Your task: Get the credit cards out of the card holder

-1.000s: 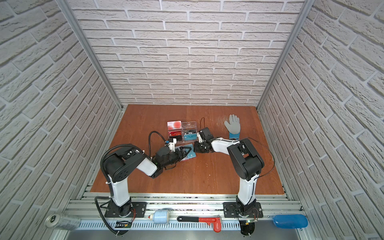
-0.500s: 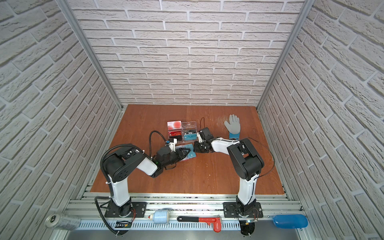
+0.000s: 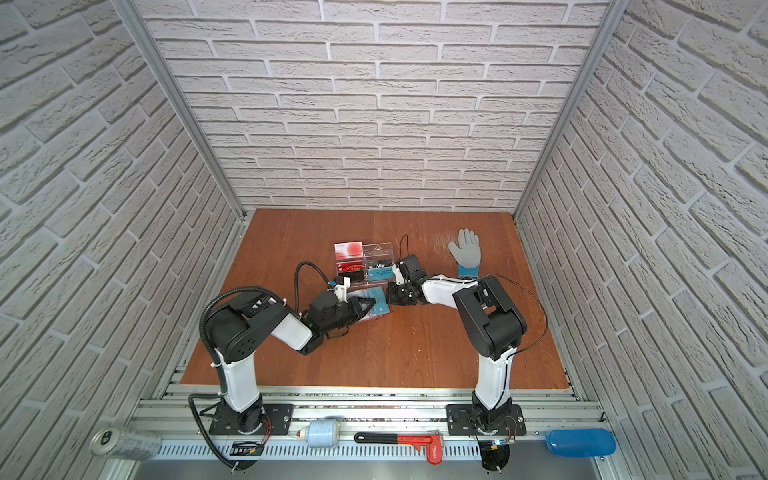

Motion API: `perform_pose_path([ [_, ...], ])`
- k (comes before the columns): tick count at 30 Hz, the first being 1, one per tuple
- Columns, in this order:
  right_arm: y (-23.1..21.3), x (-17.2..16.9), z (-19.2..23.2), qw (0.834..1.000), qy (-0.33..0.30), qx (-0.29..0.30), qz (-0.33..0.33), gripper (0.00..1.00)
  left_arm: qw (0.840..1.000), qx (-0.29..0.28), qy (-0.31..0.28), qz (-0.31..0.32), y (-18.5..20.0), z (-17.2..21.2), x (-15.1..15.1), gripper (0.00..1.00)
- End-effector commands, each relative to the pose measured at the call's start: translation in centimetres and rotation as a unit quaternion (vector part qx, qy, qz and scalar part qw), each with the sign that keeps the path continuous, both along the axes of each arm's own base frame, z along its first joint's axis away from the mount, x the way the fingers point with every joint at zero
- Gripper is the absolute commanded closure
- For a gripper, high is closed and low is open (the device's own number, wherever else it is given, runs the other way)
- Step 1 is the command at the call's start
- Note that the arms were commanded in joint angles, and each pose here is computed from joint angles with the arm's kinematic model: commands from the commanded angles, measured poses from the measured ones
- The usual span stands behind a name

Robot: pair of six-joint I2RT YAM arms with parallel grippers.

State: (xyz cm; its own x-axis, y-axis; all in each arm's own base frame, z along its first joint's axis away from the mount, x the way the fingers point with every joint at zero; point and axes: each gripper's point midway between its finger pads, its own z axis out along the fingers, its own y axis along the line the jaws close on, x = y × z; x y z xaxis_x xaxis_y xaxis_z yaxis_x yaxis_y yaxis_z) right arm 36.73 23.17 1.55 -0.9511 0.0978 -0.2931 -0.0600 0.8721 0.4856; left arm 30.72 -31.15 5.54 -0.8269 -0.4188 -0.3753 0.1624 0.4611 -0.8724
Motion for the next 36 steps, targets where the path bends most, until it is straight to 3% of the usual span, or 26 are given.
perform_pose_path([
  [1, -0.8, -4.2, -4.3, 0.995, 0.089, -0.04, 0.01, 0.94, 0.999, -0.027, -0.038, -0.008, 0.0, 2.2, 0.2, 0.84],
  [12, -1.1, -4.1, -4.4, 0.995, 0.091, -0.043, 0.007, 0.94, 0.999, -0.024, -0.032, 0.0, 1.3, 1.7, 0.2, 0.91],
  [36, -1.3, -4.1, -4.5, 0.995, 0.094, -0.043, 0.005, 0.94, 0.999, -0.025, -0.029, 0.009, 2.6, 1.3, 0.5, 0.91],
])
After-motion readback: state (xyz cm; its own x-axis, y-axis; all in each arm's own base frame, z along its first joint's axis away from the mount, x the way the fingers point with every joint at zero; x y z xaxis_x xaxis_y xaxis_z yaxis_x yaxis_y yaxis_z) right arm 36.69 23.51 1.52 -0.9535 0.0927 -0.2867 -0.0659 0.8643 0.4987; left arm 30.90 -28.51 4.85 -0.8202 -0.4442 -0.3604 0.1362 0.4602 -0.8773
